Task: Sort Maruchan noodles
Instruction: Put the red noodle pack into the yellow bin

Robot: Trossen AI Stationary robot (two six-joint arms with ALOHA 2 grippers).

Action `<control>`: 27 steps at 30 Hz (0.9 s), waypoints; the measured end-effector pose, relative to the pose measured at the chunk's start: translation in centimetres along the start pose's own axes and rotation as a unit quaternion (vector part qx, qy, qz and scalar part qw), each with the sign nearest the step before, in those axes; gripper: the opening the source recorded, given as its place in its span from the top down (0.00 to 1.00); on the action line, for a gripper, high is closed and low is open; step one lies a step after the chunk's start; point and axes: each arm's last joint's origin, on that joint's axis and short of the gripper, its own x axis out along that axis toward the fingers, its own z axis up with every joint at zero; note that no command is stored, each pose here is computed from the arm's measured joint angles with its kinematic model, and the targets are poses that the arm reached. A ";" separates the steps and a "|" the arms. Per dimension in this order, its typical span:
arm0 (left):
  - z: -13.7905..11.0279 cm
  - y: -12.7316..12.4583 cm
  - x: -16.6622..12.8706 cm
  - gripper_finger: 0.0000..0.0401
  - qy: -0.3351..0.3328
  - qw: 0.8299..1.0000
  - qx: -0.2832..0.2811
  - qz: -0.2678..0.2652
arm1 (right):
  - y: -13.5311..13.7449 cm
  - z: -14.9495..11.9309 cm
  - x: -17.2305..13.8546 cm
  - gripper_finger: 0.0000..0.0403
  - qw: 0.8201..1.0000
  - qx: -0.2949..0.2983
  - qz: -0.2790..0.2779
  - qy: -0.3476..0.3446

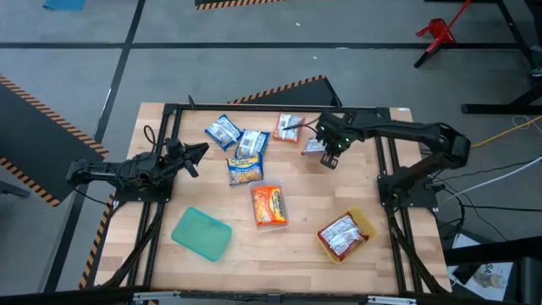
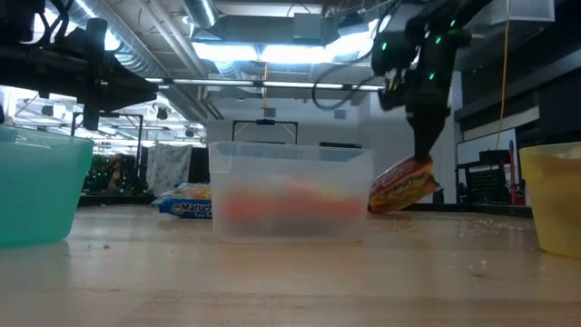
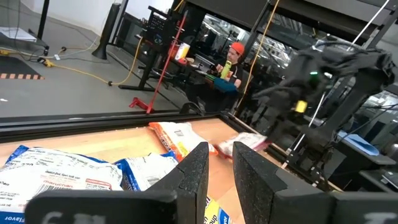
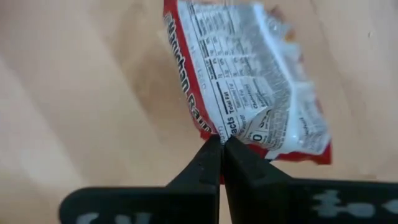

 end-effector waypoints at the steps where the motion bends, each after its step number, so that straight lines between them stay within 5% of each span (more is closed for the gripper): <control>1: 0.0 0.0 0.0 0.83 0.000 1.000 0.000 0.000 | 0.6 -0.3 -0.5 1.00 1.000 0.001 -0.001 -0.003; 13: 0.0 0.0 0.0 0.83 0.004 1.000 -0.004 -0.008 | 6.2 -3.6 -5.1 1.00 0.998 0.017 0.014 -0.052; 21: 0.0 -0.1 0.0 0.83 0.004 1.000 -0.004 -0.008 | 7.1 -1.5 -6.8 1.00 0.995 -0.009 -0.003 -0.101; 27: 0.0 -0.1 0.0 0.83 0.004 1.000 -0.013 -0.009 | 5.6 0.8 -4.6 0.98 0.995 -0.051 -0.032 -0.079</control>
